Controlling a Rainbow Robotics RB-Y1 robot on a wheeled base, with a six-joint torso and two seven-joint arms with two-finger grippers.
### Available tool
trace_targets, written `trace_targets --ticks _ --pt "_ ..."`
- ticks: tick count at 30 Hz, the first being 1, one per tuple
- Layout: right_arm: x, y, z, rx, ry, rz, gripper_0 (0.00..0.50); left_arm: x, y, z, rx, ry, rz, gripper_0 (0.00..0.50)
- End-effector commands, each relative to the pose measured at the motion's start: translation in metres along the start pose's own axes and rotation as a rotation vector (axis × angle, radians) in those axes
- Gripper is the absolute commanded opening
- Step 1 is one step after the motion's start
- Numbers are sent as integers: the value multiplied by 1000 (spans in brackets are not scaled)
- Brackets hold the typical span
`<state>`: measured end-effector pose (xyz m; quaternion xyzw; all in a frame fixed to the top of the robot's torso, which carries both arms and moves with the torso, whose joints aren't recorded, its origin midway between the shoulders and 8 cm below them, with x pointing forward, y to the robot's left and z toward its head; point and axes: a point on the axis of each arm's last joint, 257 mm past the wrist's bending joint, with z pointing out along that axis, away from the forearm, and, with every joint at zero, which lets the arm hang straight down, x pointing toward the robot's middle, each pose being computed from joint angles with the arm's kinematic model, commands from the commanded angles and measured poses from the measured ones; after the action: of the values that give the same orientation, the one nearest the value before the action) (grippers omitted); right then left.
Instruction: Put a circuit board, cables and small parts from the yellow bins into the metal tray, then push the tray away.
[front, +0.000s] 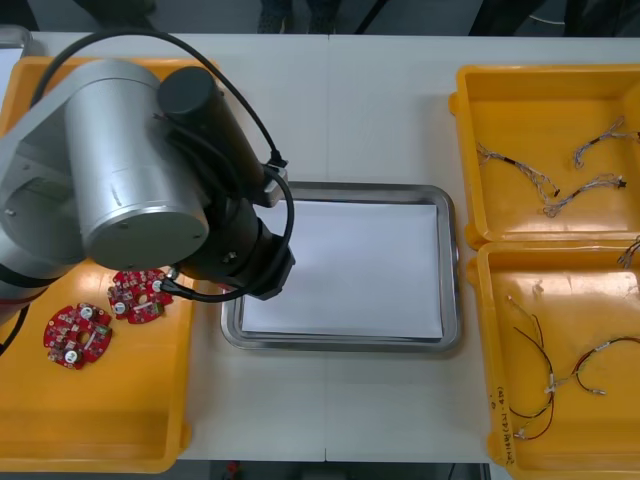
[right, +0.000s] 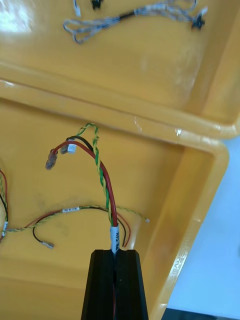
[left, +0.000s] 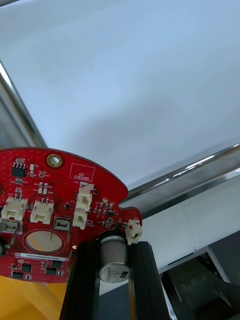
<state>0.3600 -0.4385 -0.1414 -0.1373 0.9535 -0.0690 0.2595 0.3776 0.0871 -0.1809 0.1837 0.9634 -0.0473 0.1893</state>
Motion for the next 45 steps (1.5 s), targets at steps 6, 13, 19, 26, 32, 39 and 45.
trace_targets --ticks 6,13,19,26,32,39,45 --pt "-44 18 -37 43 -110 -165 0 -21 -44 29 36 -23 -48 3" --pt "-45 31 -44 -5 -101 -235 0 -17 -52 56 30 -19 -40 1" --pt "-45 42 -50 -44 -91 -297 0 -9 -53 72 16 -4 -37 3" --pt "-51 56 -53 -38 -104 -366 0 -3 -55 87 5 4 -36 3" --pt "-54 66 -53 -30 -108 -409 0 -6 -57 95 9 -6 -49 2" --pt "-54 72 -52 -33 -106 -431 0 -3 -56 100 -2 -6 -43 3" --pt "-53 74 -50 -39 -101 -445 0 -2 -56 103 -7 -11 -45 6"
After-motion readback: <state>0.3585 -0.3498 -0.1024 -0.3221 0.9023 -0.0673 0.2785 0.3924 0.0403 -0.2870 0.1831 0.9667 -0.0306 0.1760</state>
